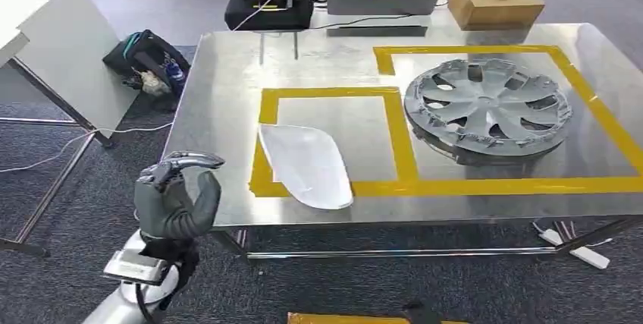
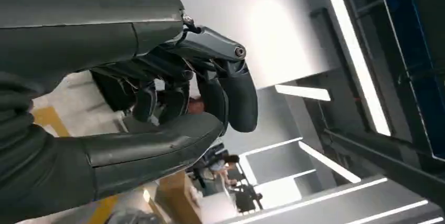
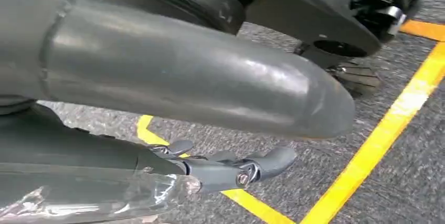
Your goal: Take the parts from the cabinet and place them on the table.
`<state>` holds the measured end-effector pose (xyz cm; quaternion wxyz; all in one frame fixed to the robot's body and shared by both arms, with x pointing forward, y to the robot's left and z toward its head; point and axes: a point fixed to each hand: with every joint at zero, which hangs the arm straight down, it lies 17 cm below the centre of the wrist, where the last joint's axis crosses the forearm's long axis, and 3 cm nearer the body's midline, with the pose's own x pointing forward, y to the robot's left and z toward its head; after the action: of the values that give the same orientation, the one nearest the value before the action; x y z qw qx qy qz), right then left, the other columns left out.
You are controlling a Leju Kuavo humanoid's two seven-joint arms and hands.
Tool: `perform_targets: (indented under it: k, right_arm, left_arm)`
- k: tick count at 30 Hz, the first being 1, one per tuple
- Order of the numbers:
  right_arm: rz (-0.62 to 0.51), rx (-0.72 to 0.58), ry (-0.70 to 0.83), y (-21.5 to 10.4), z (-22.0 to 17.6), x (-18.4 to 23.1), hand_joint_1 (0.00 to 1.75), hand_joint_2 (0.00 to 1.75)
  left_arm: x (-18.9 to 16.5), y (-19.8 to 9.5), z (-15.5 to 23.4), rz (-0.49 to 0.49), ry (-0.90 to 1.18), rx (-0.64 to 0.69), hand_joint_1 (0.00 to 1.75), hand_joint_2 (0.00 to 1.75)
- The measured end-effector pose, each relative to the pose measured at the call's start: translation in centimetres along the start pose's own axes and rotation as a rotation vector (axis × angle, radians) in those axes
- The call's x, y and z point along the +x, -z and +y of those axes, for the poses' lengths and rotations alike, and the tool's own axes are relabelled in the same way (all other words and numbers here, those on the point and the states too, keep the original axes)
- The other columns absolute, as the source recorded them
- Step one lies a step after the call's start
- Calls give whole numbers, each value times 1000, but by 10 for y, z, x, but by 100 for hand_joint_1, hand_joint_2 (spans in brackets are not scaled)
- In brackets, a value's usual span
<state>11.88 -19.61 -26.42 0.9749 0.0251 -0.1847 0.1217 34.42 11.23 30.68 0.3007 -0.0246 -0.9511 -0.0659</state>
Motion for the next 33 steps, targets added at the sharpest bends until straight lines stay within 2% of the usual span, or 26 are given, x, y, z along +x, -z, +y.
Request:
perform_targets:
  k: [11, 19, 20, 22, 23, 33]
  right_arm:
    - [-27, -34, 84, -1, -5, -2, 0, 0]
    - [-27, -36, 94, -2, -5, -4, 0, 0]
    - [-27, -36, 96, -2, -5, -4, 0, 0]
    - [-27, -38, 101, -2, -6, -4, 0, 0]
    - [-27, -38, 105, -2, -6, -4, 0, 0]
    - [-16, -50, 145, -3, -7, -12, 0, 0]
  left_arm:
    - [-6, -31, 74, 81, 71, 88, 175, 175]
    - [-6, -37, 92, 94, 106, 118, 175, 175]
    - [-6, -37, 93, 94, 107, 119, 0, 175]
    - [-5, -38, 95, 95, 116, 121, 0, 175]
    - [-5, -38, 97, 96, 118, 125, 0, 0]
    - [13, -48, 129, 98, 59, 142, 0, 0]
